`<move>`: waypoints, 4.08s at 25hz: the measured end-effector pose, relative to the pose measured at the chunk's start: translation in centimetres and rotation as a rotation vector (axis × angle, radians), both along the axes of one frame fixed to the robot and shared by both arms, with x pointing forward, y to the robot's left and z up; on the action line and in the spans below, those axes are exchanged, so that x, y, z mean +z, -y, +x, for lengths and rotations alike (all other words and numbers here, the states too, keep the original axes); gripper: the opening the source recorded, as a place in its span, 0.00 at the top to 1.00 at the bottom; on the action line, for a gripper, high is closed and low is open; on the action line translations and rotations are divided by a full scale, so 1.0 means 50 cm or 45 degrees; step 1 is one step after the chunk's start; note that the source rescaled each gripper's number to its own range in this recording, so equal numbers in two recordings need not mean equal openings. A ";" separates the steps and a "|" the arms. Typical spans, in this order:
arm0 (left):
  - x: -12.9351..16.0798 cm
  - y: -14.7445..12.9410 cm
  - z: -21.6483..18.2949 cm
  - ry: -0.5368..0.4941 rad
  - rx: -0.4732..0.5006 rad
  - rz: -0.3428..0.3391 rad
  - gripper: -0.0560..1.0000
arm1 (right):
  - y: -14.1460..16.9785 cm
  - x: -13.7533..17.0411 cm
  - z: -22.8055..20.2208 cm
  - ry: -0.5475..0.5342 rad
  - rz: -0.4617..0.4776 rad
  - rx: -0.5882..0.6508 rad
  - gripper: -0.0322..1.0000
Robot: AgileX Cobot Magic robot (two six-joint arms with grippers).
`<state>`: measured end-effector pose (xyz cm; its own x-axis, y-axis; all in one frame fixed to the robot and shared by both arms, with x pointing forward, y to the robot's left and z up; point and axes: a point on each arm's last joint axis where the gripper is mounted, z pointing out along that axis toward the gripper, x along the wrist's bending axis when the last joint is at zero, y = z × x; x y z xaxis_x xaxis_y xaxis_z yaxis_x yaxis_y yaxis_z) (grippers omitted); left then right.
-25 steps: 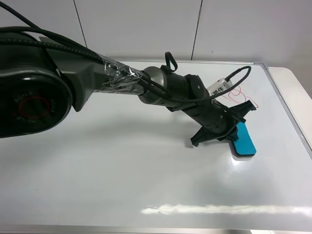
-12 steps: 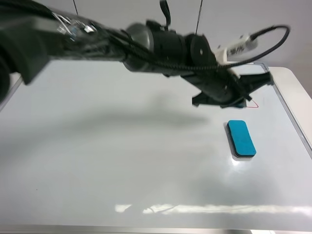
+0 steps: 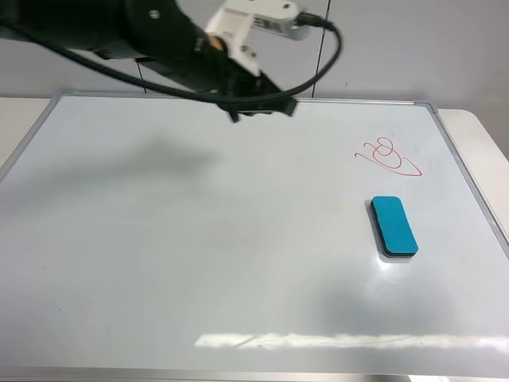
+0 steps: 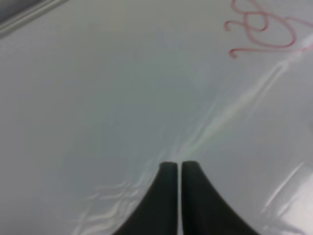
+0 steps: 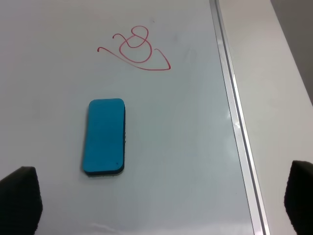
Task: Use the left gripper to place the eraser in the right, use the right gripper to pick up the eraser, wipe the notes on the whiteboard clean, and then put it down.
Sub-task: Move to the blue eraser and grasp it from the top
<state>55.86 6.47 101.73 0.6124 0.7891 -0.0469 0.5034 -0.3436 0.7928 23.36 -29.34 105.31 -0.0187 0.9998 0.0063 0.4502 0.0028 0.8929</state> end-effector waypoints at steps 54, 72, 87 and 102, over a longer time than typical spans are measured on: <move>0.073 -0.473 -0.653 0.248 0.792 -0.046 0.00 | 0.000 0.000 0.000 0.000 0.000 0.000 0.00; 0.073 -0.473 -0.653 0.249 0.793 -0.047 0.00 | 0.000 0.000 0.000 0.000 0.001 0.001 0.00; 0.073 -0.473 -0.653 0.248 0.793 -0.048 0.00 | 0.000 0.000 0.000 0.000 0.001 0.001 0.00; 0.073 -0.473 -0.653 0.248 0.793 -0.048 0.00 | 0.000 0.000 0.000 -0.001 0.059 -0.029 0.00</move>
